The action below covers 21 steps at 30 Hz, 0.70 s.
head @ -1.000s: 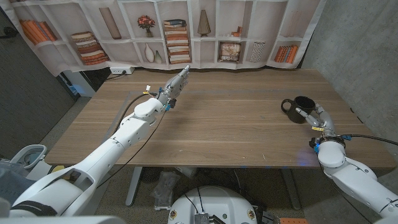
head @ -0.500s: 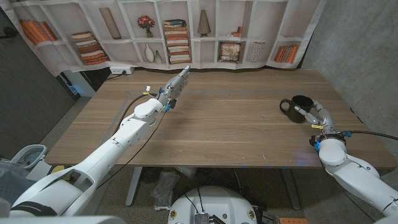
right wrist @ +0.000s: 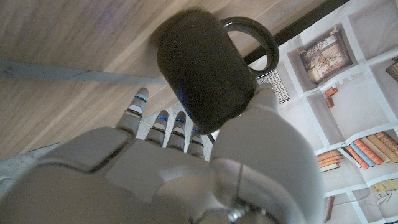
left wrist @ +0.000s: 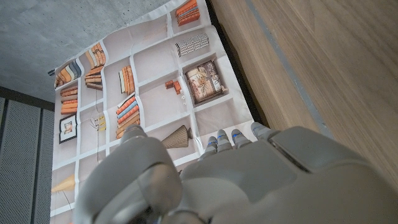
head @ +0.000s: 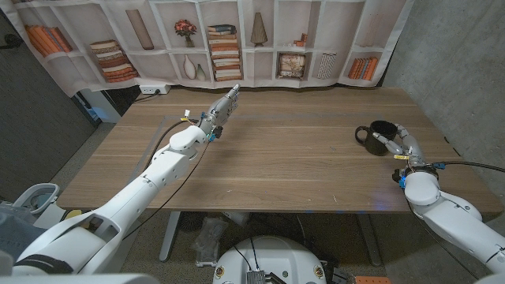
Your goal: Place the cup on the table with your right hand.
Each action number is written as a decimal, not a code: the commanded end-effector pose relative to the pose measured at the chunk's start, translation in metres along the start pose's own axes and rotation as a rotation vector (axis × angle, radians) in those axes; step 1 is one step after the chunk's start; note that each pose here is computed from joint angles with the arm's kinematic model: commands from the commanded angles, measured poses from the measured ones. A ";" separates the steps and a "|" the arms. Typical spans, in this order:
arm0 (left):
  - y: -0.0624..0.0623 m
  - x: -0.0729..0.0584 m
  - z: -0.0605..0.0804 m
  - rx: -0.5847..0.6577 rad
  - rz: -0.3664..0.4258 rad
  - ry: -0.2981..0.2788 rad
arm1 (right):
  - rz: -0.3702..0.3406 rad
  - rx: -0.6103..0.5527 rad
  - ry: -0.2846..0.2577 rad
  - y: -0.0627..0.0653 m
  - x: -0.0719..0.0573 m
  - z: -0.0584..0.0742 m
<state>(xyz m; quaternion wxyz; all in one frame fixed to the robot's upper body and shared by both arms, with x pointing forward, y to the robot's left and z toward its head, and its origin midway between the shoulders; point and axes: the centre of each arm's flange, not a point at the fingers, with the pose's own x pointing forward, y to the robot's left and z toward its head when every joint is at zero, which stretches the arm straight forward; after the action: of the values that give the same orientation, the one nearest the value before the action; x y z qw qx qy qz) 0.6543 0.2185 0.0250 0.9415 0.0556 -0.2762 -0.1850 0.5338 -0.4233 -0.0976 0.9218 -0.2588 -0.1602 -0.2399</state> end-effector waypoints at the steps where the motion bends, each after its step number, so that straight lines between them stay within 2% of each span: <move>1: 0.002 0.006 0.000 0.002 -0.004 0.004 | 0.004 -0.005 0.032 -0.002 0.001 -0.002; 9: 0.001 0.010 0.001 0.005 -0.011 0.004 | -0.001 -0.011 0.027 -0.006 0.001 0.002; 21: 0.004 0.008 0.000 0.002 -0.007 0.007 | -0.001 -0.020 0.010 -0.012 0.001 0.011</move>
<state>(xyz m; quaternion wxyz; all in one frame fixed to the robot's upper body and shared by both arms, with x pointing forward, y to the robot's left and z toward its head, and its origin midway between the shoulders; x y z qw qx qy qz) 0.6606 0.2181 0.0309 0.9411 0.0584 -0.2754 -0.1873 0.5299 -0.4270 -0.0906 0.9216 -0.2617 -0.1494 -0.2445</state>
